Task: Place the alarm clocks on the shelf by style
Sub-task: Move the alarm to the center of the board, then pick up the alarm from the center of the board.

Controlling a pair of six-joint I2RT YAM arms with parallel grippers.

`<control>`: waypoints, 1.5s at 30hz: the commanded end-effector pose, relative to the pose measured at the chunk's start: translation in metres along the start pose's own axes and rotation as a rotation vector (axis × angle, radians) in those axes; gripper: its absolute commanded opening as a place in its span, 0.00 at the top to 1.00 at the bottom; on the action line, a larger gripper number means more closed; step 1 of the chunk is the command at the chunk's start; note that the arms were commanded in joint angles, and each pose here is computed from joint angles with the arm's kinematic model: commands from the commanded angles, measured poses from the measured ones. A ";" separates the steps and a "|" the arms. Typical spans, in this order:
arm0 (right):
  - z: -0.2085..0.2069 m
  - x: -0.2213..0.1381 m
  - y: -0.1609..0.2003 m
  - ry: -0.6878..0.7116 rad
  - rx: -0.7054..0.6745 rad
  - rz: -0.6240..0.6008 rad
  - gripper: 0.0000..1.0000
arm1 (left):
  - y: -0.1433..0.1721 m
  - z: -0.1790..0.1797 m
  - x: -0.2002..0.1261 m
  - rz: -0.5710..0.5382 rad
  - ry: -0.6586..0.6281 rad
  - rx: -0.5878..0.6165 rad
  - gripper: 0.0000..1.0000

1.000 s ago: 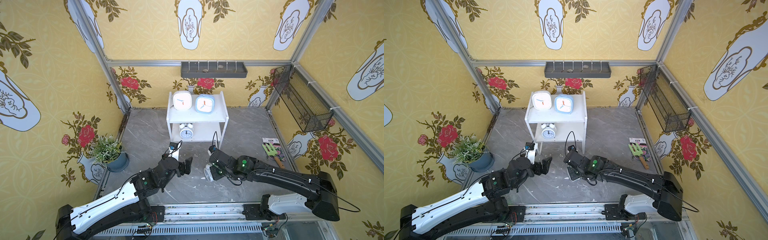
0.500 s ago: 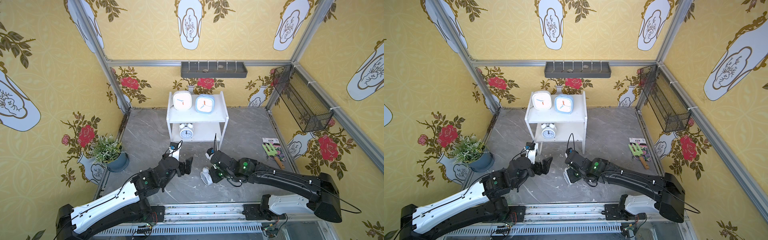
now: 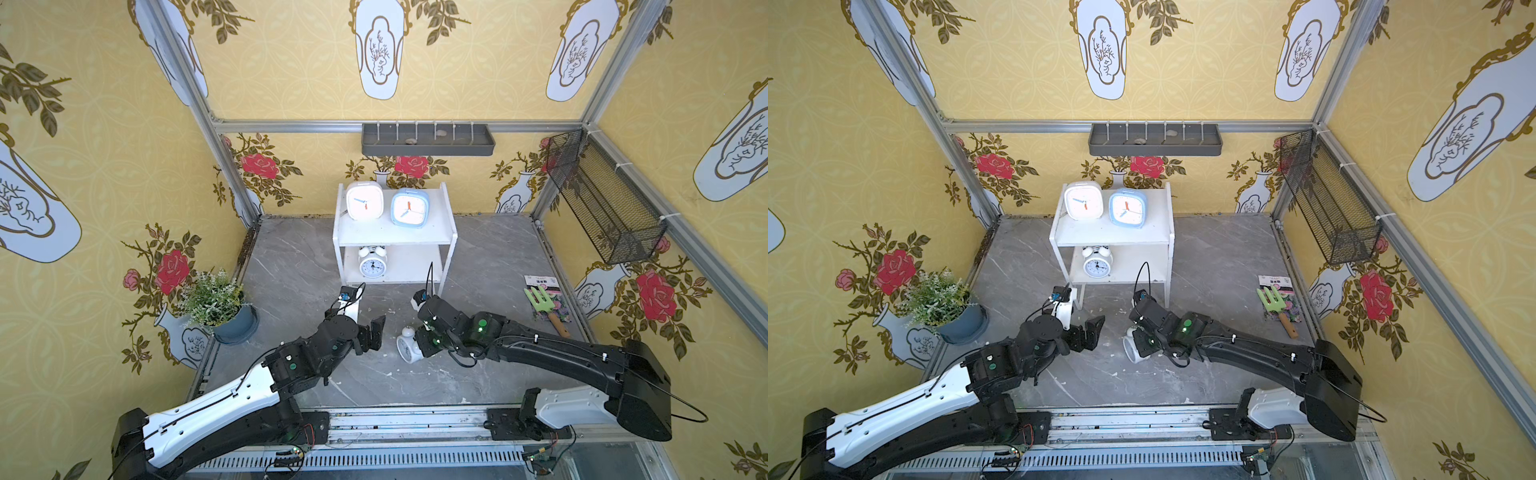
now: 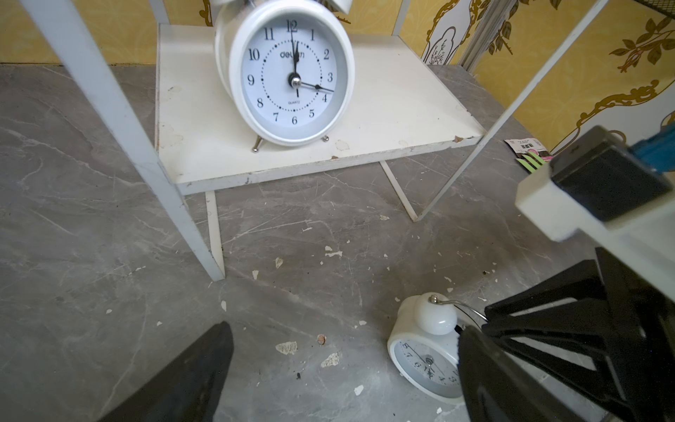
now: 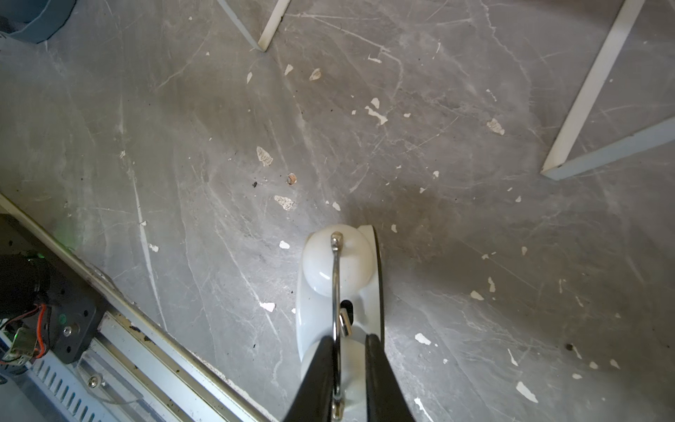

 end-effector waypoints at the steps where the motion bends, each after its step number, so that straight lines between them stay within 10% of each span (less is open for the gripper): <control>1: 0.001 0.000 -0.006 -0.004 0.001 -0.024 0.78 | -0.002 -0.002 0.001 -0.016 0.012 -0.013 0.01; 45: 0.008 0.007 -0.007 0.002 0.045 -0.027 0.88 | 0.004 0.002 0.001 -0.010 0.006 -0.022 0.01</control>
Point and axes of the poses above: each gripper's point midway between its finger pads, its own x axis out along the fingers, its own z axis along the line the jaws close on, y = z × x, the point moved 1 cm from there along -x, back along the fingers, and after that the axes turned 2 degrees about x, right-handed, at the moved point
